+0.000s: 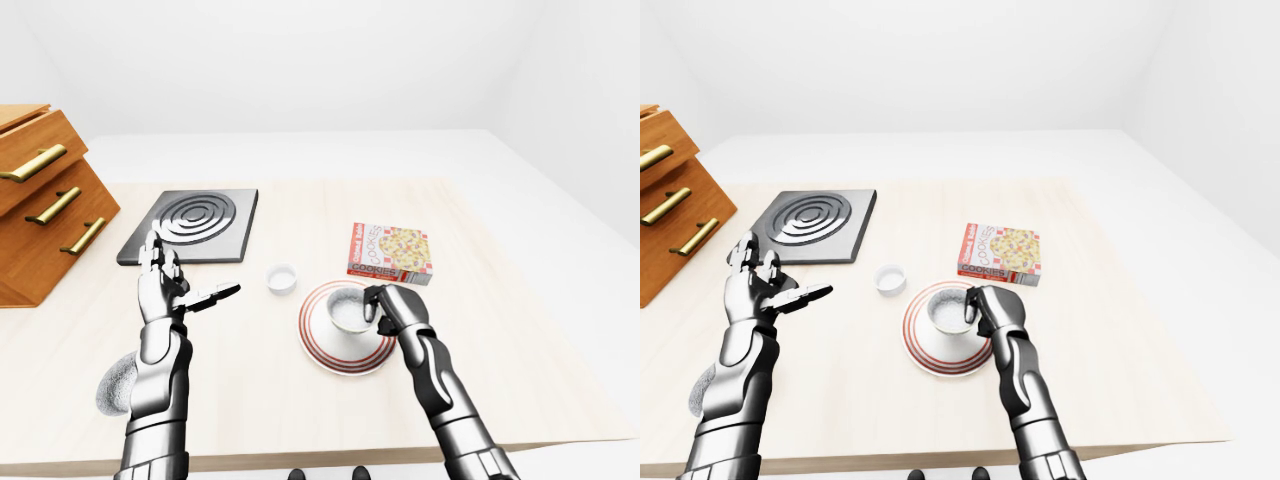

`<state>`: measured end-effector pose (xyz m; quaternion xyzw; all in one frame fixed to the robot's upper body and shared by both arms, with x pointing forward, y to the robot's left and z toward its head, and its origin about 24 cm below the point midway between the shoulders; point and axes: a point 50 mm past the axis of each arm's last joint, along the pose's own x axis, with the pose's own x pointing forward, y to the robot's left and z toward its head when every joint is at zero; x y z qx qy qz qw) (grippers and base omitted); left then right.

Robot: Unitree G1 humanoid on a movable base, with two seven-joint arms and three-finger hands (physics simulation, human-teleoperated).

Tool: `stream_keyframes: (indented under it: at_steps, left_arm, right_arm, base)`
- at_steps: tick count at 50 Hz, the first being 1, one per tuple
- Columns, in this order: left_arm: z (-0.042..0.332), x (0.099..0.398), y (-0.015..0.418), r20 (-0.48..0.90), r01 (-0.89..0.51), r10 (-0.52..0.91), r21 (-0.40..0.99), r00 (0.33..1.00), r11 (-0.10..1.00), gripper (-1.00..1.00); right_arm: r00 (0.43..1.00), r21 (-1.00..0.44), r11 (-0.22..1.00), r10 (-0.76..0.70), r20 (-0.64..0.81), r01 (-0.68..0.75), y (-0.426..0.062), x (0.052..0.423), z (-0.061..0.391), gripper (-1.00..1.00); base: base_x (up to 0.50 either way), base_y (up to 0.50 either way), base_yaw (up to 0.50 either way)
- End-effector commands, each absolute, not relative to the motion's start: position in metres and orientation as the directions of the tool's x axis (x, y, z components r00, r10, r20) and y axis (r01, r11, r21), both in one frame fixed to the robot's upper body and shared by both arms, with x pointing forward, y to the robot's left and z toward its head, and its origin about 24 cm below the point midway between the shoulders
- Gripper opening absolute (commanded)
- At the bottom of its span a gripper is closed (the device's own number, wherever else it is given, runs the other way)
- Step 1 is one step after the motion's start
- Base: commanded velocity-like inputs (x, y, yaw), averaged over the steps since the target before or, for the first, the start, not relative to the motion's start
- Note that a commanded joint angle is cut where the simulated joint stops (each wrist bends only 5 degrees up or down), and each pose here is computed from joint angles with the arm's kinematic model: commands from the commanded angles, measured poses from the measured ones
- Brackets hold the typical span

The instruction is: Pick the akita bowl next to the plate and place it on the plate.

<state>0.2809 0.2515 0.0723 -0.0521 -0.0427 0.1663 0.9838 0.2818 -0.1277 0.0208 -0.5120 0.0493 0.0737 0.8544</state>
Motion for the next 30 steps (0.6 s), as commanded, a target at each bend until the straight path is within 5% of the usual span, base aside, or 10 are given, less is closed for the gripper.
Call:
stream_keyframes:
  at_steps: [1,30]
  left_arm:
    - [0.0732,0.2804,0.2516,0.066,-0.323,0.332,-0.118,0.941,0.939,1.00]
    - [0.0730,0.2804,0.2514,0.066,-0.323,0.332,-0.119,0.941,0.939,1.00]
  right_arm:
    - [0.989,-0.711,0.689,0.061,-0.138,-0.142,-0.1286,0.2838,0.0228,-1.00]
    - [0.986,-0.713,0.685,0.053,-0.157,-0.150,-0.1294,0.2846,0.0175,-1.00]
  base:
    - [0.00,0.00,0.00]
    - [0.00,0.00,0.00]
